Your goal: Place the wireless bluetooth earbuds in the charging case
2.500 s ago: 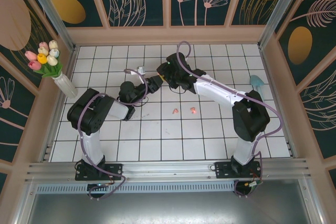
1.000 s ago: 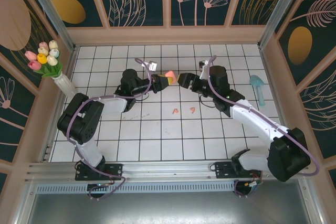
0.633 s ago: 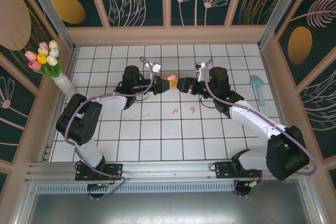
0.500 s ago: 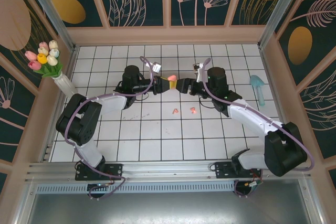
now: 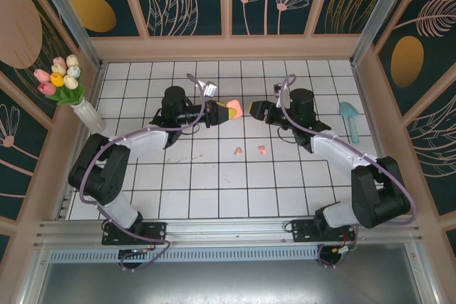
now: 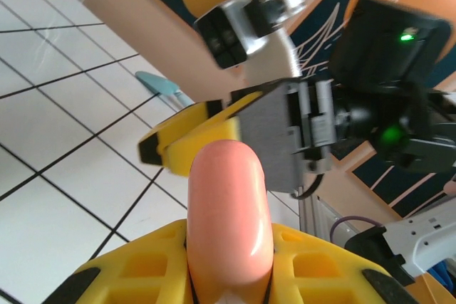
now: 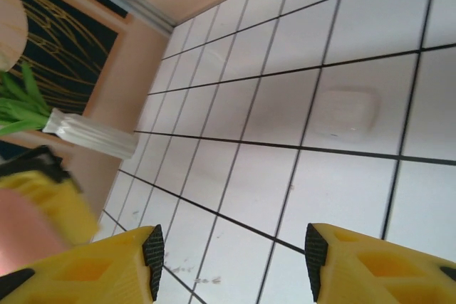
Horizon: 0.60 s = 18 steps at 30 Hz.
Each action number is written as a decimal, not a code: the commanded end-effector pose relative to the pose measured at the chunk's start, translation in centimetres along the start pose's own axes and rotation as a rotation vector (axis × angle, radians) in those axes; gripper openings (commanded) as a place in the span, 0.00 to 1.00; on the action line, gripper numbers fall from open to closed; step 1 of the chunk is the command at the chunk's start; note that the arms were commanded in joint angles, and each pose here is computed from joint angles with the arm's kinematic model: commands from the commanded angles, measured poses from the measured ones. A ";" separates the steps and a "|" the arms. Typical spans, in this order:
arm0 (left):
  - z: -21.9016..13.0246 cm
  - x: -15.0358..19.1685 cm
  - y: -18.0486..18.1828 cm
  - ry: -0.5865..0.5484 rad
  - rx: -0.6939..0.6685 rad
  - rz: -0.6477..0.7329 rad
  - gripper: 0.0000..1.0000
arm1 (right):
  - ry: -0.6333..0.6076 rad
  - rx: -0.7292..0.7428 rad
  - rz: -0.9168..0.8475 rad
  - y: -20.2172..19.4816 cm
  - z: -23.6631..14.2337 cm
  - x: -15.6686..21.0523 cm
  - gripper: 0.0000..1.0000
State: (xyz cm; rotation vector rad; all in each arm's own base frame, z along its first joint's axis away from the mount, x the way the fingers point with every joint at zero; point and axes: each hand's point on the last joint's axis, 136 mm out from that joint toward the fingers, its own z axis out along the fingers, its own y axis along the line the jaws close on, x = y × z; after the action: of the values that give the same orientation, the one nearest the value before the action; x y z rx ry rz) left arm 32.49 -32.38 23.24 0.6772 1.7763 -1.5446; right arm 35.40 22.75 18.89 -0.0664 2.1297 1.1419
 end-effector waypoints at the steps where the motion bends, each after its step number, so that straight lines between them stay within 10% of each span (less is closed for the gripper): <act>1: -0.3 -1.2 -1.9 -0.015 0.042 0.073 0.10 | -0.021 -0.021 0.008 0.4 -0.3 -0.2 0.57; 18: -0.1 -0.9 -1.4 -0.015 0.038 0.061 0.08 | -0.074 -0.217 -0.094 9.4 -2.2 -2.1 0.63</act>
State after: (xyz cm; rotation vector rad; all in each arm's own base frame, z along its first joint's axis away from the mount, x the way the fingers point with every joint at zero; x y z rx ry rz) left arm 32.29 -32.28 24.01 0.6871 1.7534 -1.5395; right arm 32.12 25.05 25.63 -0.1637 1.9646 1.2673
